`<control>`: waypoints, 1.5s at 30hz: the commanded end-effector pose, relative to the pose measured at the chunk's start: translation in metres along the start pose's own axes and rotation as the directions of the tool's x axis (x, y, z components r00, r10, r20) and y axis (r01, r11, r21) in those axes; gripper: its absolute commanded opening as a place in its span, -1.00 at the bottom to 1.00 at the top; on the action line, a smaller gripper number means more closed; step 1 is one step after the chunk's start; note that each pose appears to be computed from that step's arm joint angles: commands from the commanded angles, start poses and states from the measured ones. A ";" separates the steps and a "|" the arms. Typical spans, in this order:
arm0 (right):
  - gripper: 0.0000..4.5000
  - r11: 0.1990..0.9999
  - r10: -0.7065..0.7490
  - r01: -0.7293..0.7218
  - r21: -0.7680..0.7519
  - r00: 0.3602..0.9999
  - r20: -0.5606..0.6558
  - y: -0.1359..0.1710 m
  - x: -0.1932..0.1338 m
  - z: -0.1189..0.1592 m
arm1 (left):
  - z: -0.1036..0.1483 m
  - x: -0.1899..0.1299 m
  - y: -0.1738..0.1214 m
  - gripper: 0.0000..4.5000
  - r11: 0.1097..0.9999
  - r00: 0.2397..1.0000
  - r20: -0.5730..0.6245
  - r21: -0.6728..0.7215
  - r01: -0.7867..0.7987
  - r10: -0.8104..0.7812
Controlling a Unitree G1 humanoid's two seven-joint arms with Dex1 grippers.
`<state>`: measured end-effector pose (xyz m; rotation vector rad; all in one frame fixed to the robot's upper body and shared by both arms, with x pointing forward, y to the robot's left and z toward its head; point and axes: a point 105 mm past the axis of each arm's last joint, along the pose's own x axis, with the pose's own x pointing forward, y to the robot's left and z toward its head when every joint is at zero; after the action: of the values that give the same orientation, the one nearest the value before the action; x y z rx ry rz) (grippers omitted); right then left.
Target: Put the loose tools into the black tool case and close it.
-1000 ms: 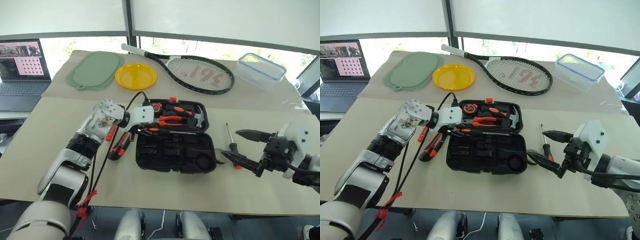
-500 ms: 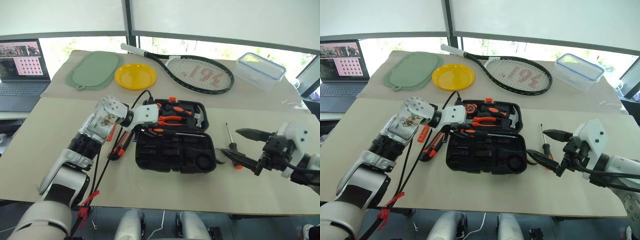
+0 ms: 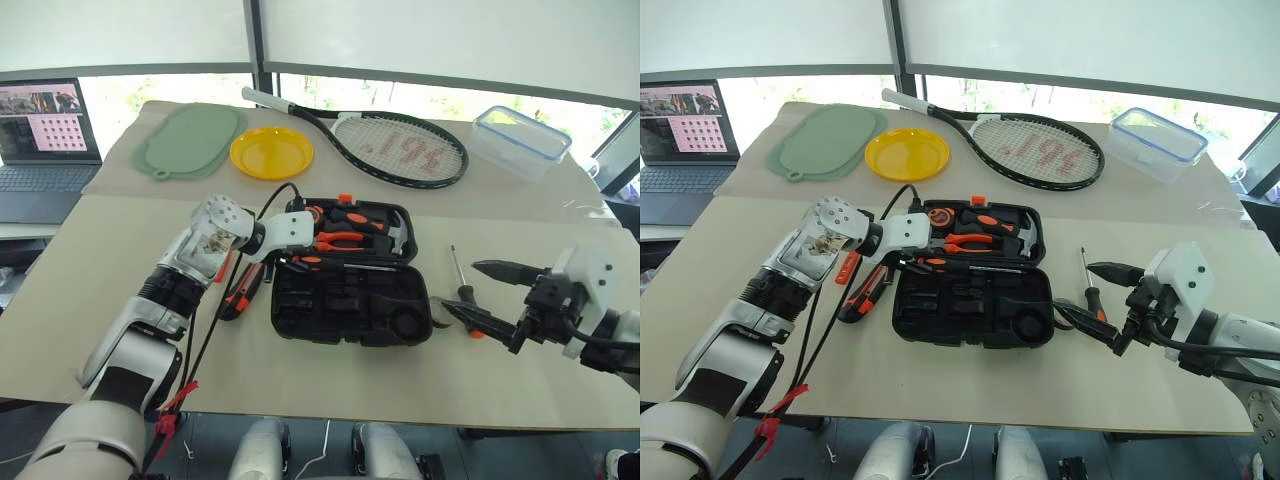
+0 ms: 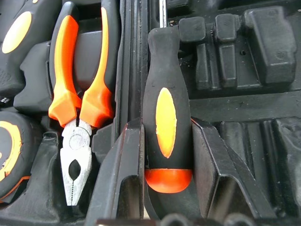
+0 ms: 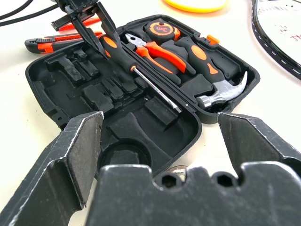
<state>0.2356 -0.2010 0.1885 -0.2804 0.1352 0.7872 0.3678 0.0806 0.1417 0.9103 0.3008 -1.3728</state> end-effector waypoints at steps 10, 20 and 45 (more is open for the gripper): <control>1.00 1.000 -0.008 0.009 -0.021 0.999 0.037 0.002 0.001 0.005 | -0.002 0.001 -0.003 -0.61 1.000 0.999 -0.053 0.018 0.015 -0.014; 1.00 1.000 -0.006 0.007 -0.021 0.999 0.034 0.003 0.000 0.004 | 0.010 0.000 0.001 -0.06 0.999 1.000 0.010 -0.023 0.022 -0.022; 1.00 1.000 -0.008 0.008 -0.015 1.000 0.012 0.002 -0.002 -0.002 | 0.026 0.021 0.009 -0.99 1.000 0.997 0.075 0.028 0.009 -0.011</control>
<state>0.2338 -0.1997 0.1784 -0.2625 0.1601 0.7965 0.3721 0.0532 0.1395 0.8502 0.2745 -1.4135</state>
